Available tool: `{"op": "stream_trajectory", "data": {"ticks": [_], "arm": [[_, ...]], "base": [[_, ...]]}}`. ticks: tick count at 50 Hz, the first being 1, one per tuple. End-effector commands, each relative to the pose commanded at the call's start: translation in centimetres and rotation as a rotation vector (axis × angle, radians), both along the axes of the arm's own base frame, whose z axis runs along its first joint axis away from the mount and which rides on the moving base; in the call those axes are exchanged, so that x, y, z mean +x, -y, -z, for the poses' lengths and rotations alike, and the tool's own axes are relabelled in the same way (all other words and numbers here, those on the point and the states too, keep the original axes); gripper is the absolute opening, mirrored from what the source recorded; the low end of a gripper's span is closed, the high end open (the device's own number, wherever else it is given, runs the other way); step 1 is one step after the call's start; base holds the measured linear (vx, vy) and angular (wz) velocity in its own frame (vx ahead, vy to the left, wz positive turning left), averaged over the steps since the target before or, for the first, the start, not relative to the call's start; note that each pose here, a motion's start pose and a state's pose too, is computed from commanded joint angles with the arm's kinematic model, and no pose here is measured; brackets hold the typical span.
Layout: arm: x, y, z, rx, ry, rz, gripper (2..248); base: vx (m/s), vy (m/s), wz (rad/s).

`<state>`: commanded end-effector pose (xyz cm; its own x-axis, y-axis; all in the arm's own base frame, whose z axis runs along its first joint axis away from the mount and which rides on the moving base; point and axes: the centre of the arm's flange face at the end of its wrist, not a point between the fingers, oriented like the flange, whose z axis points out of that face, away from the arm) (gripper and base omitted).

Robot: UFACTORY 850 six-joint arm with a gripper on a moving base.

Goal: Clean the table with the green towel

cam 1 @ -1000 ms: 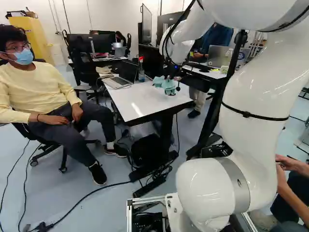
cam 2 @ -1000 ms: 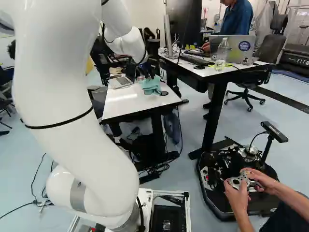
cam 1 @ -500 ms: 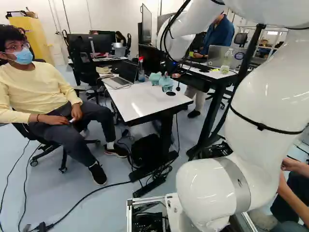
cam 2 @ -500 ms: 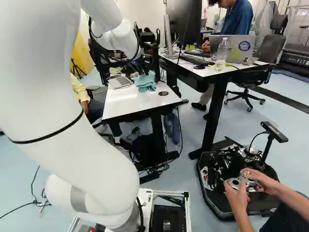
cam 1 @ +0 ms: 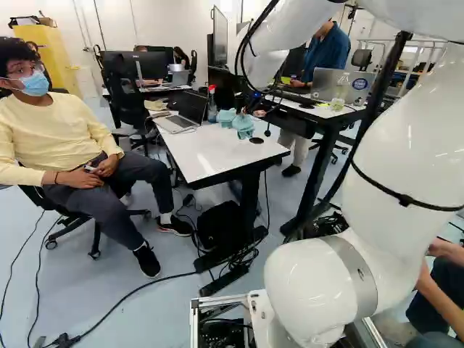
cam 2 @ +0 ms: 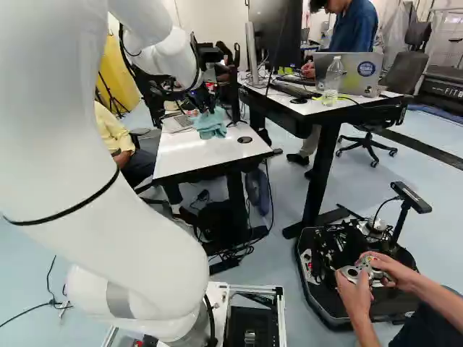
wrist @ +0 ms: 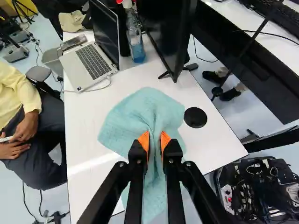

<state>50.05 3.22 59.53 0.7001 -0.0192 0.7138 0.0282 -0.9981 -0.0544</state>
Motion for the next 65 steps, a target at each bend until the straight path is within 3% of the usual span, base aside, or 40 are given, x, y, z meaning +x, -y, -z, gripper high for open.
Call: {"op": "stream_trajectory", "data": {"ticks": [29,65], "arm": [[-2.4,-2.9,0.1,0.003,-0.010,-0.062,51],[-2.9,-6.0,0.5,0.004,-0.080,-0.125,51]], "base": [[0.000,0.000,0.000],[0.000,0.000,0.000]]}}
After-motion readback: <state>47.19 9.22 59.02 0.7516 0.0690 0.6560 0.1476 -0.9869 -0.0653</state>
